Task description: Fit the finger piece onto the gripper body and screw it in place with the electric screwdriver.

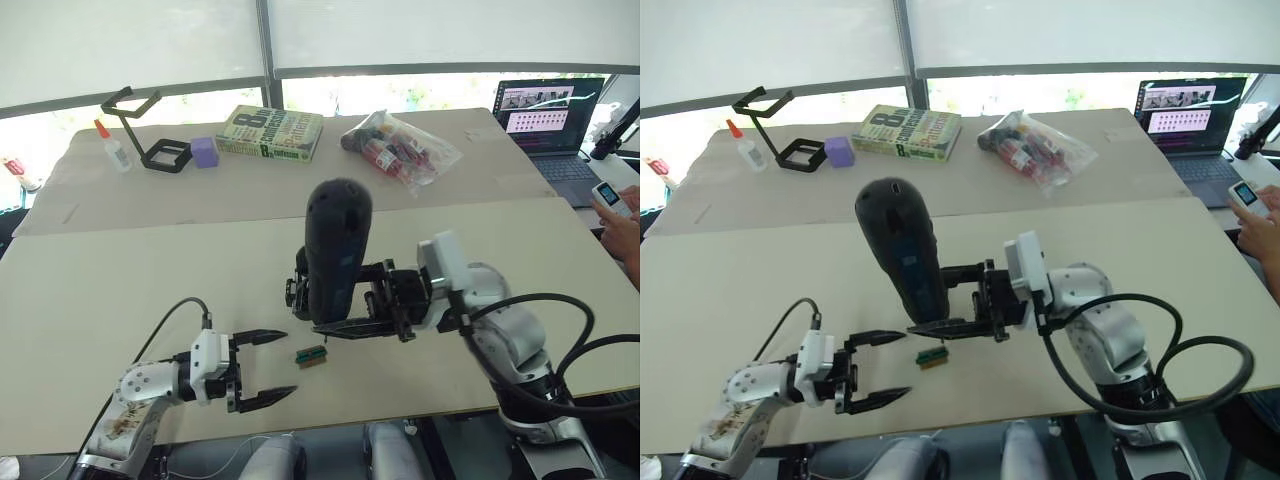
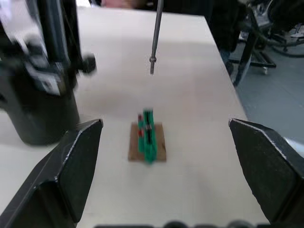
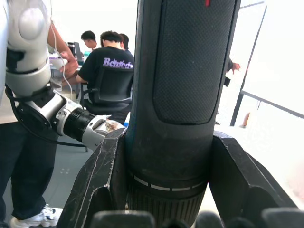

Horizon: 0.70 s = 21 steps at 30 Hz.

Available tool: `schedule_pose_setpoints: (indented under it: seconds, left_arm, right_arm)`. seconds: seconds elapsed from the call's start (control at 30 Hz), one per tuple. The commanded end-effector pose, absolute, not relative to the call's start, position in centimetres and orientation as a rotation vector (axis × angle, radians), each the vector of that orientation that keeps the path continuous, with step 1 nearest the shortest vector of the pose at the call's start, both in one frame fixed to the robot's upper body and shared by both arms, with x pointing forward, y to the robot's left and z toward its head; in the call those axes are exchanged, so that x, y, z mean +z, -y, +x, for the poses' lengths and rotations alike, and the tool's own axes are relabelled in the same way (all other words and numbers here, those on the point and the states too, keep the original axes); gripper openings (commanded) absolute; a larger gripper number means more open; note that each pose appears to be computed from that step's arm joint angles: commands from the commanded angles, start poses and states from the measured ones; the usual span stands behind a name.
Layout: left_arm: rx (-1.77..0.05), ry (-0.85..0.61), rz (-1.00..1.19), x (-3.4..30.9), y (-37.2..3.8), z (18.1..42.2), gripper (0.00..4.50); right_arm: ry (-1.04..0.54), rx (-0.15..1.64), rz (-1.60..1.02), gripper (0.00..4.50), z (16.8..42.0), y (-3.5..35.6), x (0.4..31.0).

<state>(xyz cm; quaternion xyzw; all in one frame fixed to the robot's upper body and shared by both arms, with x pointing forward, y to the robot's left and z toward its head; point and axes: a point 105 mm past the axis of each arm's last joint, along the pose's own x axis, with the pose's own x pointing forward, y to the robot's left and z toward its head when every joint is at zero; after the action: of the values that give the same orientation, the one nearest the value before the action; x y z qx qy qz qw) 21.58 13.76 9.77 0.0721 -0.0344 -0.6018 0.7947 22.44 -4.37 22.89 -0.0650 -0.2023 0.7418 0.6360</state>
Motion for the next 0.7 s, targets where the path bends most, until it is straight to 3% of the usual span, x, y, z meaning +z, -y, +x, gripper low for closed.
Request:
schedule_pose_setpoints:
  seconds: [0.03, 0.33, 0.47, 0.7]
  left_arm:
    - [-1.307, 0.131, 0.150, 12.2, -14.0, 21.3, 4.50]
    - [-1.301, 0.271, 0.097, 17.4, -13.2, 21.3, 4.50]
    - [-1.228, 0.321, 0.028, 19.4, -13.6, 22.4, 4.50]
    - [-1.109, 0.312, 0.072, 19.6, -16.0, 24.8, 4.50]
  right_arm:
    - [0.557, 1.690, -0.163, 1.98, 21.4, 5.2, 25.5]
    - [0.591, 1.587, -0.158, 1.98, 21.7, 7.4, 29.5]
    - [0.606, 1.550, -0.150, 1.98, 22.3, 7.8, 31.1]
    - [0.594, 1.525, -0.105, 1.98, 24.0, 7.1, 32.6]
